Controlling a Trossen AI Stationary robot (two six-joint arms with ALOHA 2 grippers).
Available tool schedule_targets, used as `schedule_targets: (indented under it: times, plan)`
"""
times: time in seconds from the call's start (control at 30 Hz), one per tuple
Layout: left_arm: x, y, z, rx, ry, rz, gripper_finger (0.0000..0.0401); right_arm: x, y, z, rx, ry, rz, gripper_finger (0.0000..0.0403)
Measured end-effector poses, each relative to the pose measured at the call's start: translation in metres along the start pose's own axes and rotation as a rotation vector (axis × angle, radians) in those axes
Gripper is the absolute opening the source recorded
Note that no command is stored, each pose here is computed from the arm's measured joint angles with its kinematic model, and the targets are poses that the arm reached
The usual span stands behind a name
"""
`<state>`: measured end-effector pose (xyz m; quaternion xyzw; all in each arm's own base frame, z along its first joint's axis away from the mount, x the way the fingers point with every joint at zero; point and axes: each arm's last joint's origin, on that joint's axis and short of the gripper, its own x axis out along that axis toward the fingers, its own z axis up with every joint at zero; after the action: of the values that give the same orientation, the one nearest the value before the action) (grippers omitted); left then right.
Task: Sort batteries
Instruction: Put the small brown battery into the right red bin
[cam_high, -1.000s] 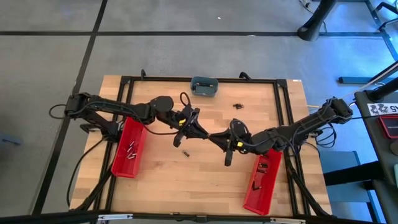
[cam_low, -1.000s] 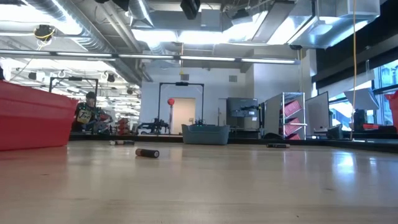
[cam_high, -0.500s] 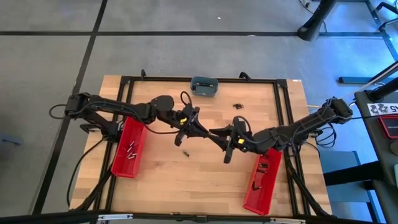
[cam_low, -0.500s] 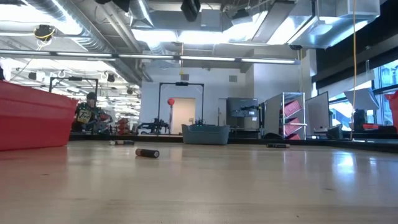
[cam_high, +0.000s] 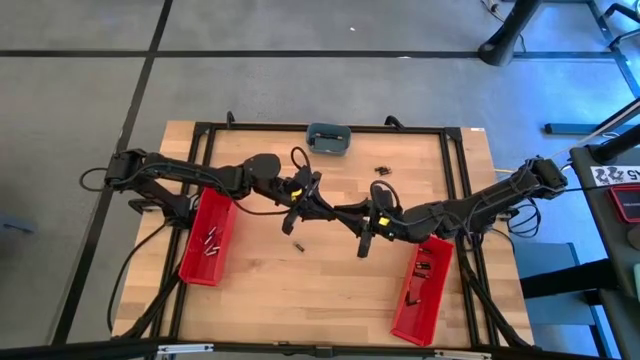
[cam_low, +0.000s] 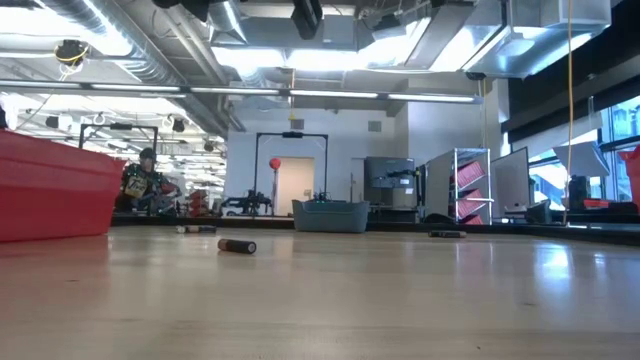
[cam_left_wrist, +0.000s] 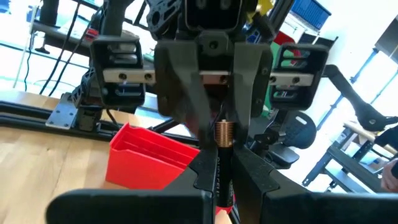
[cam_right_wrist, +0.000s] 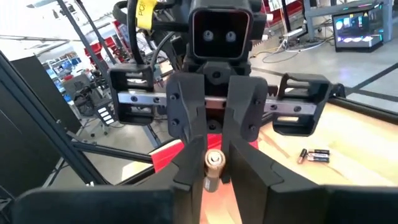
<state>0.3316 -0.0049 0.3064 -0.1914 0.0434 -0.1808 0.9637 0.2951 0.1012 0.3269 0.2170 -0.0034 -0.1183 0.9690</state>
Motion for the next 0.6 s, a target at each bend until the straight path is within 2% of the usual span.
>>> schedule_targets:
  times: [0.17, 0.37, 0.5, 0.6]
  plan:
    - [0.0000, -0.0001, 0.0000, 0.000, 0.000, 0.000, 0.0021, -0.0004, 0.0001, -0.0016, -0.005, 0.022, 0.012, 0.0088]
    - [-0.0001, 0.0000, -0.0002, -0.005, 0.001, 0.003, 0.0021, -0.0007, 0.0010, -0.0017, -0.004, 0.036, 0.043, 0.0023]
    - [0.0000, -0.0001, -0.0001, -0.008, -0.003, 0.008, 0.0026, -0.0007, 0.0008, -0.0016, -0.001, 0.031, 0.032, 0.0024]
    - [-0.0001, 0.0005, 0.0001, -0.009, -0.007, 0.018, 0.0054, -0.0029, 0.0000, 0.0016, 0.001, 0.021, 0.020, 0.0023]
